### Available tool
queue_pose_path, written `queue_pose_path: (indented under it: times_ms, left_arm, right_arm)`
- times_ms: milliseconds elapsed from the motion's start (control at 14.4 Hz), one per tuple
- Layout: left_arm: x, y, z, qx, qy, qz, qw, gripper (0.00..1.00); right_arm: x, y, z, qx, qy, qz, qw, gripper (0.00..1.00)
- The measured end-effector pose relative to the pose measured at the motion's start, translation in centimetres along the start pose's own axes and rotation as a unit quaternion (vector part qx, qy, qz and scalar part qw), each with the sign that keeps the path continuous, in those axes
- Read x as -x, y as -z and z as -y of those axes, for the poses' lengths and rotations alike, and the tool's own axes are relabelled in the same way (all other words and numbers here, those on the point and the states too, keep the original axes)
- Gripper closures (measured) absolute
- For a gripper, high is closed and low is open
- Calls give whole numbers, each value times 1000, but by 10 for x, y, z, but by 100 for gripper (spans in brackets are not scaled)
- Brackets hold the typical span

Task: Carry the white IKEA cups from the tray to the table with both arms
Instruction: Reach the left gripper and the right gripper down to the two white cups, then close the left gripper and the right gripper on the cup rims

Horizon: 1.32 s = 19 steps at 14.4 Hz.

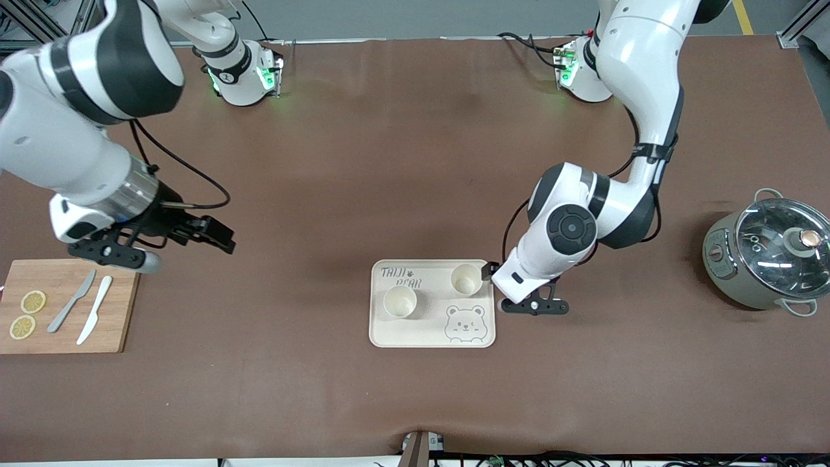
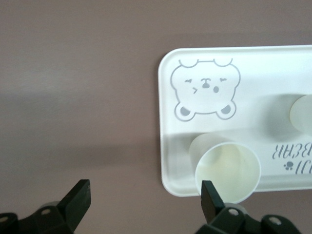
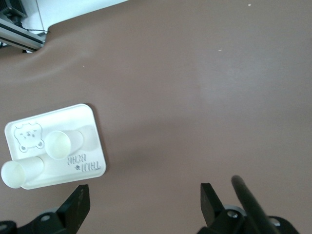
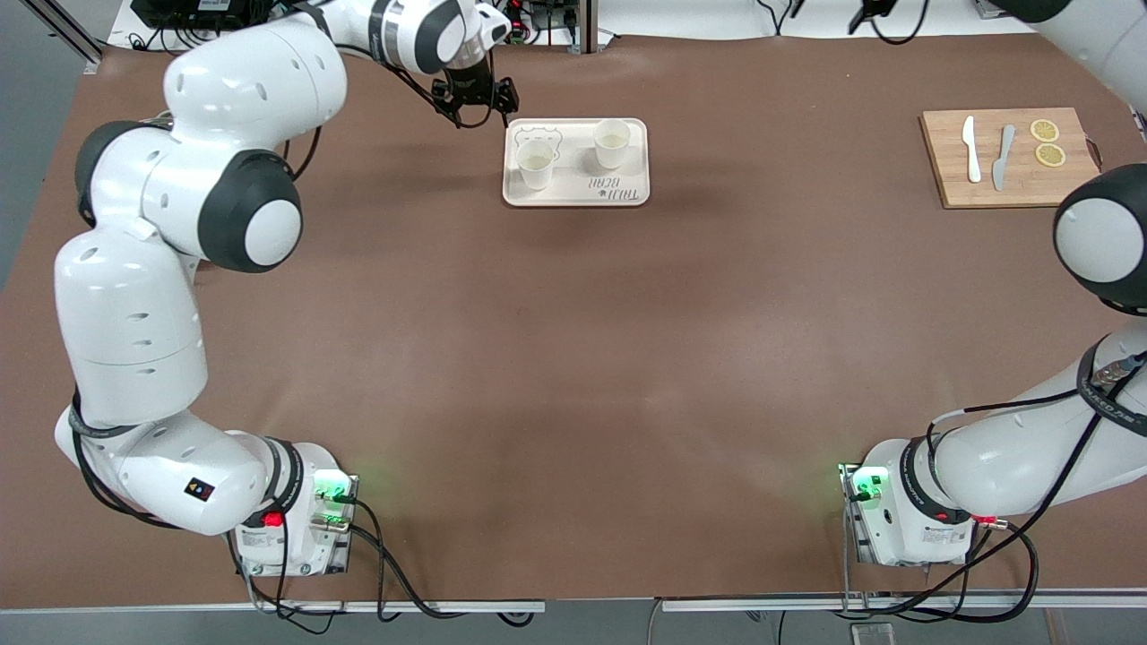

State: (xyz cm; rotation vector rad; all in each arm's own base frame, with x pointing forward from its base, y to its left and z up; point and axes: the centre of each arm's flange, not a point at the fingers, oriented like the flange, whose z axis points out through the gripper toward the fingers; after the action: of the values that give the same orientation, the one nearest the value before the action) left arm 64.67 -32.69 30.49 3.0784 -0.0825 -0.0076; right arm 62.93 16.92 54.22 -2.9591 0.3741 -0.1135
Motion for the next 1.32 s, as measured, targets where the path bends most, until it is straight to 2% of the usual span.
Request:
queue_pose_path:
  times_ms: [208, 762, 1038, 1315]
  left_arm:
    - [2, -27, -19, 14, -7, -11, 1000, 0]
    - [16, -51, -44, 13, -13, 0, 1000, 0]
    - [15, -66, -41, 12, -11, -1, 1000, 0]
    - [16, -78, -39, 9, -10, 6, 1000, 0]
  right_arm:
    - [2, -32, 34, -7, -16, -8, 1000, 0]
    - [-9, -131, 70, -14, -14, -24, 1000, 0]
    - [-1, -170, 90, -15, -12, -26, 999, 0]
    - [18, -202, 125, -32, -23, -42, 998, 0]
